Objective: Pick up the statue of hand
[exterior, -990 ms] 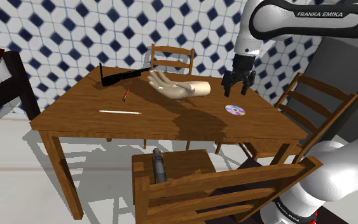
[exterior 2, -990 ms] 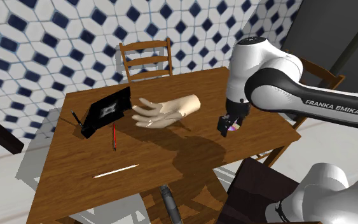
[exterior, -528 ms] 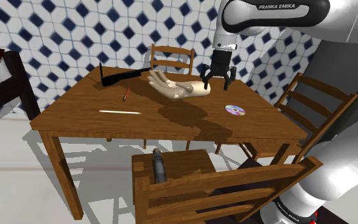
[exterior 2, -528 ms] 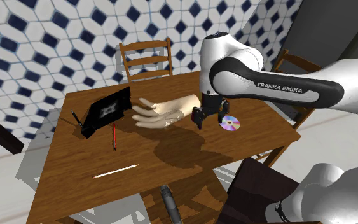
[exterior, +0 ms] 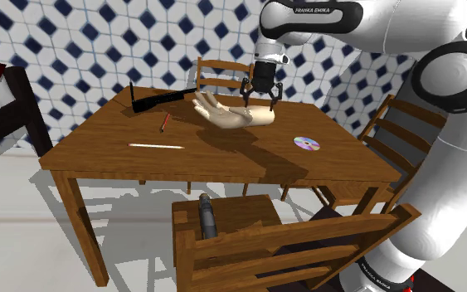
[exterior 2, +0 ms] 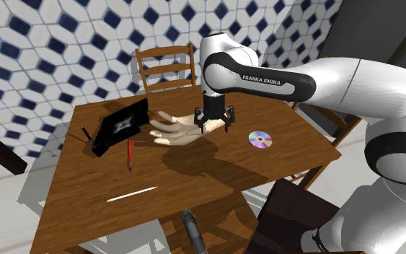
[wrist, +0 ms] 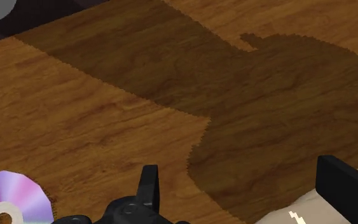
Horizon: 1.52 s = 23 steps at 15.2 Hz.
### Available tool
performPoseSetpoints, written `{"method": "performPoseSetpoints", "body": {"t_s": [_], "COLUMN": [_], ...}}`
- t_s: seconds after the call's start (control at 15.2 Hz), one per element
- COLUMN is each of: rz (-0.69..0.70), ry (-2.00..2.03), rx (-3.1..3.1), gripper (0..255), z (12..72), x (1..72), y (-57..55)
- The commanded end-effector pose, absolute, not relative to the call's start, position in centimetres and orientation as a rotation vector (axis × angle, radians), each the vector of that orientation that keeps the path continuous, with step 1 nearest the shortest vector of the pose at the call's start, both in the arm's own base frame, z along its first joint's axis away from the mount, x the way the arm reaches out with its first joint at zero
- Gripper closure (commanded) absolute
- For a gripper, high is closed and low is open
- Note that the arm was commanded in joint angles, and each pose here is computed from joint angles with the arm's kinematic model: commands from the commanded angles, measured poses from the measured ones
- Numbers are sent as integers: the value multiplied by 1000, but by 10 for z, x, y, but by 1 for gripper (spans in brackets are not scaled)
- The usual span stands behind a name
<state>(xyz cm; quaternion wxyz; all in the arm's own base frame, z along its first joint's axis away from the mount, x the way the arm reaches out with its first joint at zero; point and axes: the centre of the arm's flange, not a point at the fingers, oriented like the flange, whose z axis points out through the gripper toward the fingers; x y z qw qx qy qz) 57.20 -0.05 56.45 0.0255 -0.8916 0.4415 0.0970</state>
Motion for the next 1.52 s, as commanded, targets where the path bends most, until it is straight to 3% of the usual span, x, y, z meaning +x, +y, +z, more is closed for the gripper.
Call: {"method": "performPoseSetpoints", "body": {"t_s": [0.0, 0.26, 0.86, 0.92, 1.45], "rz": [319, 351, 351, 351, 351], "ry": [1481, 1674, 1674, 1674, 1674], "rx": [-2687, -2552, -2552, -2552, -2552], "gripper": [0, 0, 0, 255, 255], "z": [560, 552, 512, 512, 512], "x": [600, 646, 646, 646, 646], "y": [-10, -32, -32, -32, -31]}}
